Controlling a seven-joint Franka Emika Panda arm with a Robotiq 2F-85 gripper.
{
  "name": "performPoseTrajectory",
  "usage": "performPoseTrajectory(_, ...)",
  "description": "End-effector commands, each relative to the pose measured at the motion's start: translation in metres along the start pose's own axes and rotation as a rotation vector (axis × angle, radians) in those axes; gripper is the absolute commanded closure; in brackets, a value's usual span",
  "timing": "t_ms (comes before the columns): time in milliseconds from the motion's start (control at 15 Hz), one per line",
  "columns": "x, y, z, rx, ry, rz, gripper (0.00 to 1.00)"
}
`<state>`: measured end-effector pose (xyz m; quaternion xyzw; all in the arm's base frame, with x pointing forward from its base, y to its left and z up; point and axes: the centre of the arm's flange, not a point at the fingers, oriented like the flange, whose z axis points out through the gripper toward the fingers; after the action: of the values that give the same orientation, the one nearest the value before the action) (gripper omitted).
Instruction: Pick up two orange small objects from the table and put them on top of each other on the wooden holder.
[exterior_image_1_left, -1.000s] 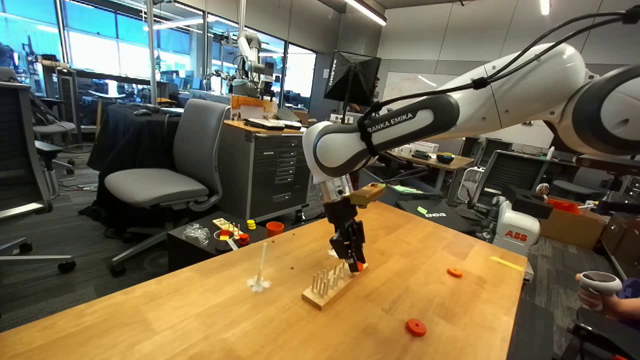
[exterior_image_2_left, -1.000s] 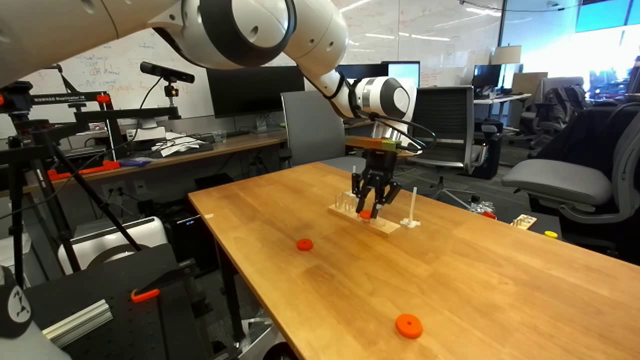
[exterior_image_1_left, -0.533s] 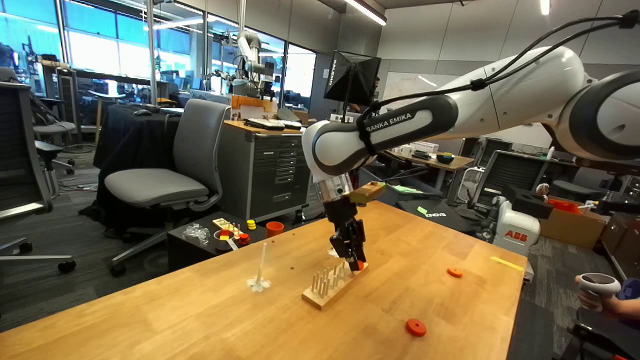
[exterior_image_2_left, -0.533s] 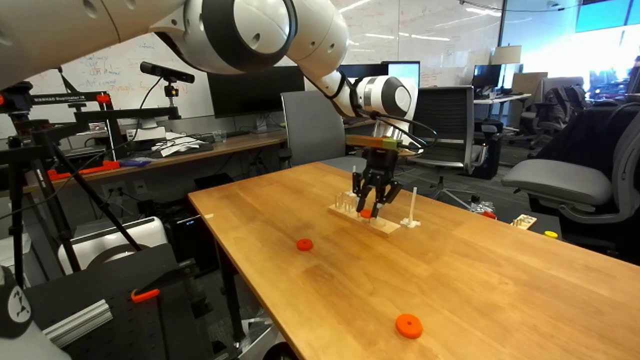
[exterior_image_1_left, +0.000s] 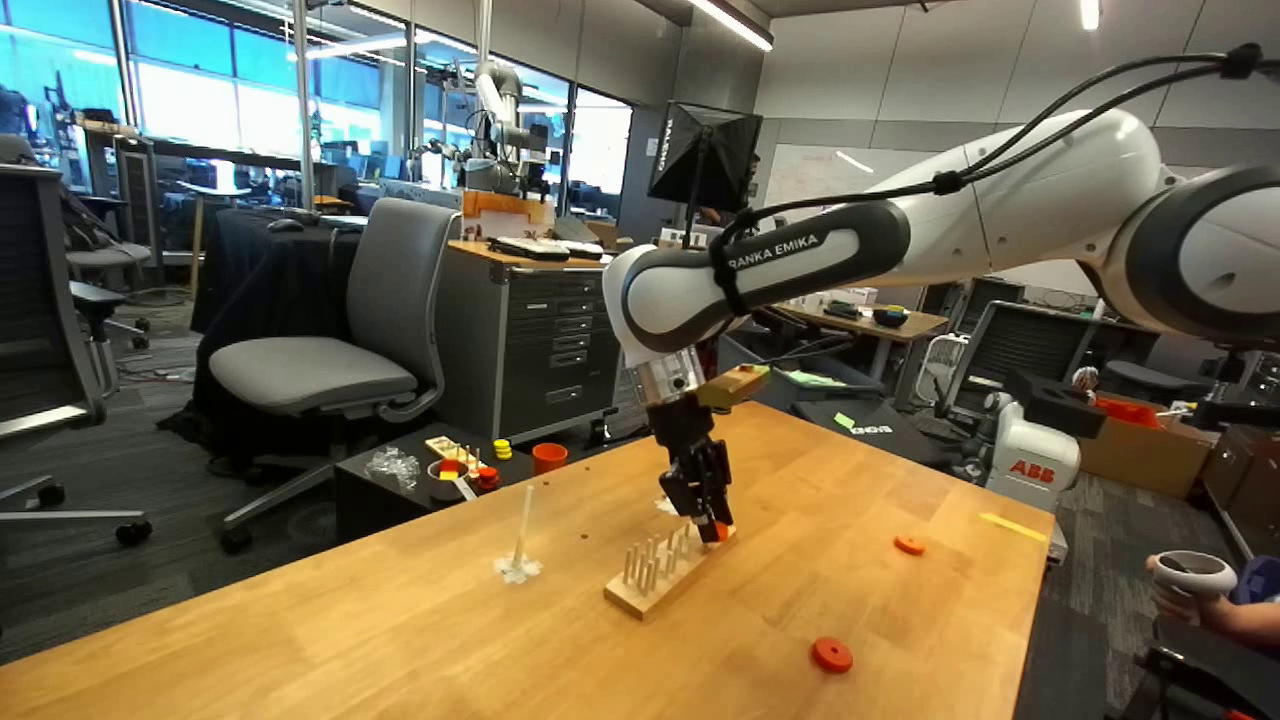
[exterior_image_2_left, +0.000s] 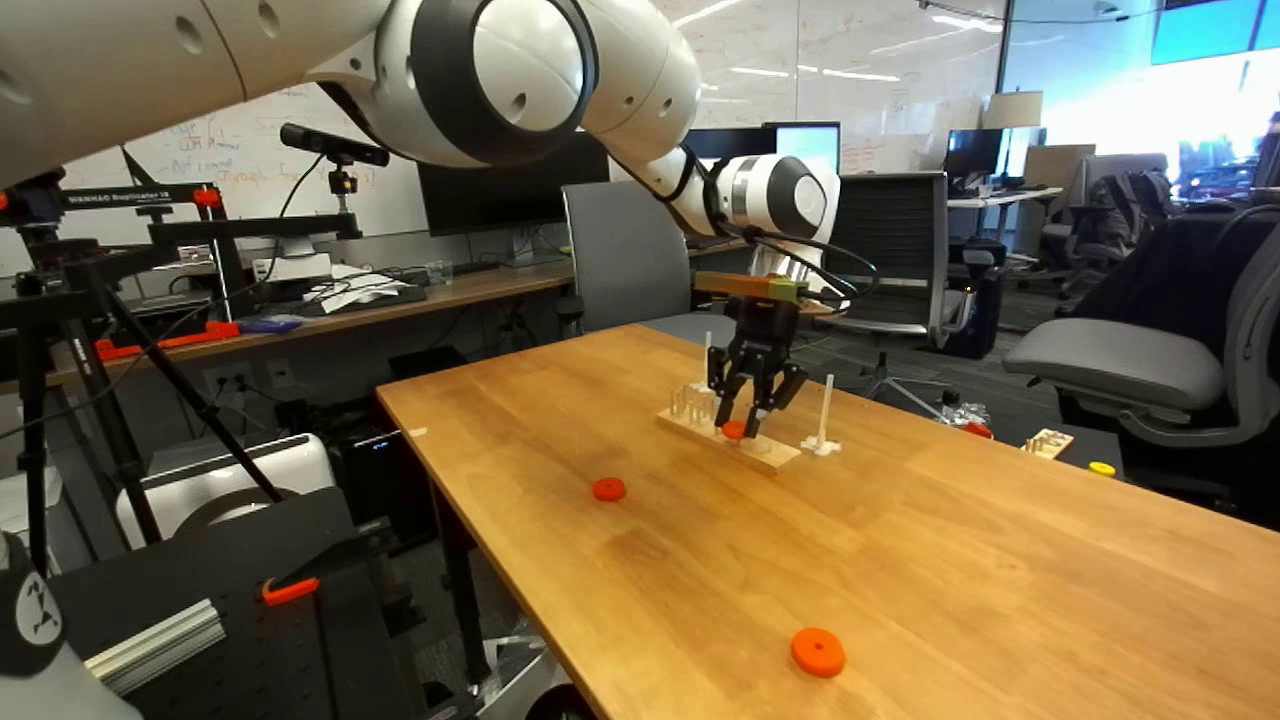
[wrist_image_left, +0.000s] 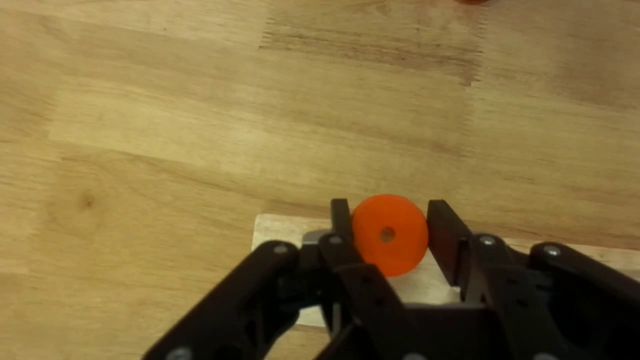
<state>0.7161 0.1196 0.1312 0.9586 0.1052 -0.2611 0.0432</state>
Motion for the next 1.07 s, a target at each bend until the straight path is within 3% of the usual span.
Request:
performPoseTrajectory(0,0.02,0.0,-0.014,0.031,-0.004,0.022,0.83)
performPoseTrajectory(1000,0.03,0.012,-0.017,0.064,-0.008,0.061,0.83)
